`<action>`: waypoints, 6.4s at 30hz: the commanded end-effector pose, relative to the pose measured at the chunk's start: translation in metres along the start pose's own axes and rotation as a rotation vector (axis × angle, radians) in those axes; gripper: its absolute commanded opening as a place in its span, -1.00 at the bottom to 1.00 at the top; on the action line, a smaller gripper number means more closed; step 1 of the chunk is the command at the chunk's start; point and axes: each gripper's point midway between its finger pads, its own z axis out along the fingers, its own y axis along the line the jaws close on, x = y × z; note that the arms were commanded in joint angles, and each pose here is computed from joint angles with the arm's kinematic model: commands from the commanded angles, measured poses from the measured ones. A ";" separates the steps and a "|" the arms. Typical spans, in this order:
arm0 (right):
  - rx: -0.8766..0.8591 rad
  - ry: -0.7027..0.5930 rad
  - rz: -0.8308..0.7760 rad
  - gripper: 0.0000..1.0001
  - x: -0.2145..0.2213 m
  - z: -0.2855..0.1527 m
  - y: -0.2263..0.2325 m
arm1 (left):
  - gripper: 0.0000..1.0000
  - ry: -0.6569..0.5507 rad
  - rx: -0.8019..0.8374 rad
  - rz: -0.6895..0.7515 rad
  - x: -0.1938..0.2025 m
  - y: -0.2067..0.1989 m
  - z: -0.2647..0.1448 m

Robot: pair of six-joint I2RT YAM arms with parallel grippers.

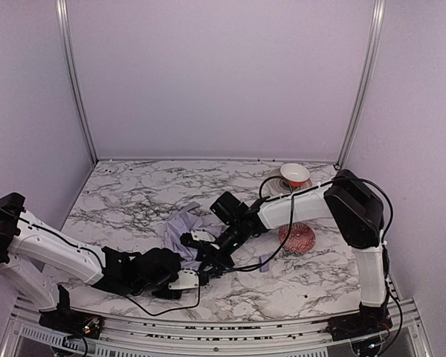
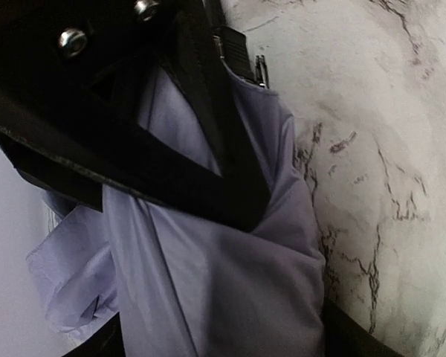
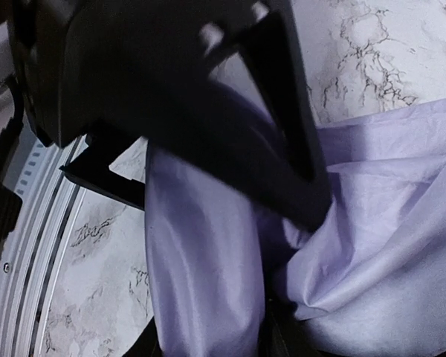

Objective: Put away the umbrella

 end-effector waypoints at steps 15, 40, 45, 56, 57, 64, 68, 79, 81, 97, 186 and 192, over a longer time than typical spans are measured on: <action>0.048 0.069 0.264 0.22 0.035 -0.042 0.010 | -0.39 0.221 0.478 -0.182 0.023 -0.068 0.020; 0.784 -0.157 -0.501 0.44 -0.016 -0.105 0.085 | -0.51 0.274 0.971 -0.474 0.004 -0.080 -0.001; 0.923 0.031 -0.548 0.52 -0.003 -0.078 0.048 | -0.53 0.285 1.016 -0.511 0.003 -0.080 0.000; 0.978 0.207 -0.603 0.56 0.018 -0.056 0.014 | -0.54 0.289 1.057 -0.528 0.005 -0.081 0.000; 0.967 0.223 -0.603 0.54 0.023 -0.053 0.013 | -0.54 0.288 1.060 -0.532 0.005 -0.081 0.000; 0.910 0.305 -0.552 0.30 0.047 -0.035 0.006 | -0.54 0.284 1.078 -0.539 0.005 -0.083 0.000; 0.906 0.327 -0.531 0.02 0.052 -0.032 0.003 | -0.49 0.262 1.081 -0.534 0.001 -0.080 -0.002; 0.737 0.378 -0.395 -0.54 0.077 -0.016 0.022 | 0.98 -0.027 0.528 -0.580 -0.020 0.032 0.002; 0.690 0.395 -0.351 -0.55 0.087 -0.012 0.027 | 0.98 -0.139 0.424 -0.576 -0.027 0.052 -0.014; 0.179 0.438 0.304 -0.66 0.121 0.001 0.054 | 0.36 -0.566 0.022 -0.295 -0.044 0.062 -0.115; 1.000 0.246 -0.756 0.54 -0.008 -0.073 0.033 | -0.37 0.218 0.965 -0.570 0.002 -0.054 0.000; 1.073 0.346 -0.780 0.54 0.004 -0.064 0.007 | -0.38 0.215 0.996 -0.574 0.001 -0.057 -0.001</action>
